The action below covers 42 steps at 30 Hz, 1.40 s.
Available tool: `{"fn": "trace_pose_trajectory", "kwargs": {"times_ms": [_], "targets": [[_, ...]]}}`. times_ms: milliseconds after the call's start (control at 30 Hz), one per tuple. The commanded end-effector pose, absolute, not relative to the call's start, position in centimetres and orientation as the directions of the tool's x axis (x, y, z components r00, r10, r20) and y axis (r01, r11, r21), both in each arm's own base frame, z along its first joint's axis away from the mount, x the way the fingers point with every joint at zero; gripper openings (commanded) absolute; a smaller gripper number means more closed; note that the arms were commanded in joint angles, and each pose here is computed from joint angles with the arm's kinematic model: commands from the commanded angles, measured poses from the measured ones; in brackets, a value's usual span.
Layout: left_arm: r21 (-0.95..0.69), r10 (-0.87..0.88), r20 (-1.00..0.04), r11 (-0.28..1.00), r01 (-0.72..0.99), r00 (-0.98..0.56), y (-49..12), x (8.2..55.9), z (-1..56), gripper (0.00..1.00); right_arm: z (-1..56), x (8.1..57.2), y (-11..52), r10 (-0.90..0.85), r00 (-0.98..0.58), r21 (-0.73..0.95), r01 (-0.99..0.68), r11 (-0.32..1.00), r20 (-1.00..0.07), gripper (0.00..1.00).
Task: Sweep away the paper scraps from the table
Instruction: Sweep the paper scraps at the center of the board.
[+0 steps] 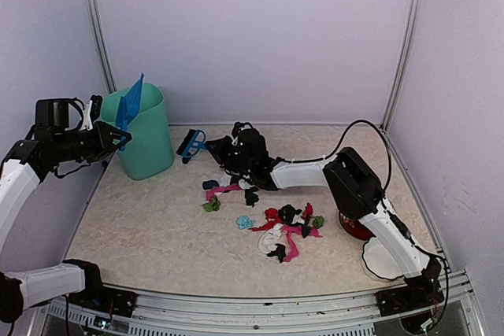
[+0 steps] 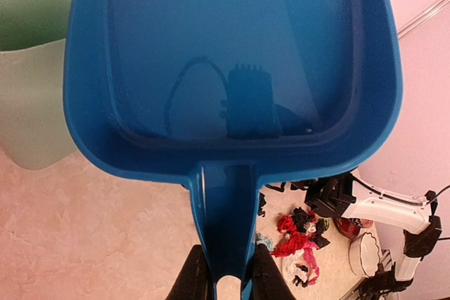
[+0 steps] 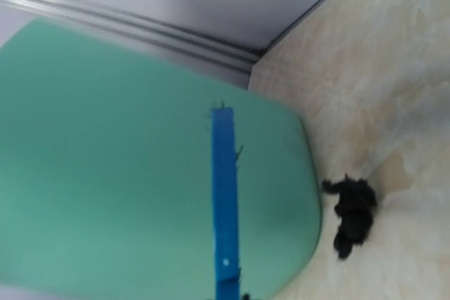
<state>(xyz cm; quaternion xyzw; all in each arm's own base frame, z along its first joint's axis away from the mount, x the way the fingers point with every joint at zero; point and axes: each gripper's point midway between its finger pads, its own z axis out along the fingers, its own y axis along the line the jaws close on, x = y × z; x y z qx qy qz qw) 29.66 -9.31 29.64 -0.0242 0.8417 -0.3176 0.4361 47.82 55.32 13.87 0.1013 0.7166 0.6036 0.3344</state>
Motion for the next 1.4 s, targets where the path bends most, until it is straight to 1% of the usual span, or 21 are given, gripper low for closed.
{"fn": "trace_pose_trajectory", "kwargs": {"times_ms": [0, 200, 300, 567, 700, 867, 1033, 1167, 1367], "targets": [[-0.538, -0.296, -0.730, 0.804, 0.251, -0.616, -9.5, 28.8, 29.7, 0.00, 12.4, 49.4, 56.9, 0.605, -0.737, 0.951, -0.193, 0.240, -0.302, 0.00], [-0.533, -0.283, -0.728, 0.806, 0.257, -0.624, -9.9, 28.3, 29.6, 0.00, 10.6, 50.4, 57.9, 0.641, -0.708, 0.951, -0.157, 0.266, -0.296, 0.00], [-0.528, -0.280, -0.730, 0.810, 0.255, -0.624, -9.9, 28.2, 29.7, 0.00, 9.6, 50.8, 57.5, 0.655, -0.689, 0.942, -0.131, 0.308, -0.309, 0.00], [-0.523, -0.273, -0.731, 0.813, 0.256, -0.625, -10.2, 28.1, 29.6, 0.00, 7.6, 50.2, 57.0, 0.618, -0.701, 0.904, -0.089, 0.419, -0.355, 0.00], [-0.503, -0.252, -0.745, 0.820, 0.273, -0.617, -10.2, 28.0, 29.7, 0.00, 7.8, 50.0, 56.0, 0.588, -0.706, 0.870, -0.083, 0.486, -0.395, 0.00], [-0.498, -0.250, -0.748, 0.823, 0.272, -0.614, -10.1, 27.8, 29.8, 0.00, 9.7, 49.8, 53.5, 0.534, -0.703, 0.811, -0.106, 0.575, -0.470, 0.00], [-0.494, -0.251, -0.753, 0.826, 0.271, -0.608, -10.0, 27.8, 30.1, 0.00, 10.4, 48.7, 49.5, 0.476, -0.704, 0.745, -0.113, 0.658, -0.528, 0.00], [-0.491, -0.246, -0.753, 0.827, 0.273, -0.611, -10.1, 27.9, 30.2, 0.00, 10.1, 47.3, 46.2, 0.425, -0.725, 0.701, -0.111, 0.704, -0.542, 0.00], [-0.490, -0.237, -0.744, 0.829, 0.270, -0.624, -10.2, 27.9, 29.6, 0.00, 10.0, 44.7, 40.4, 0.397, -0.727, 0.662, -0.104, 0.742, -0.560, 0.00]]}}
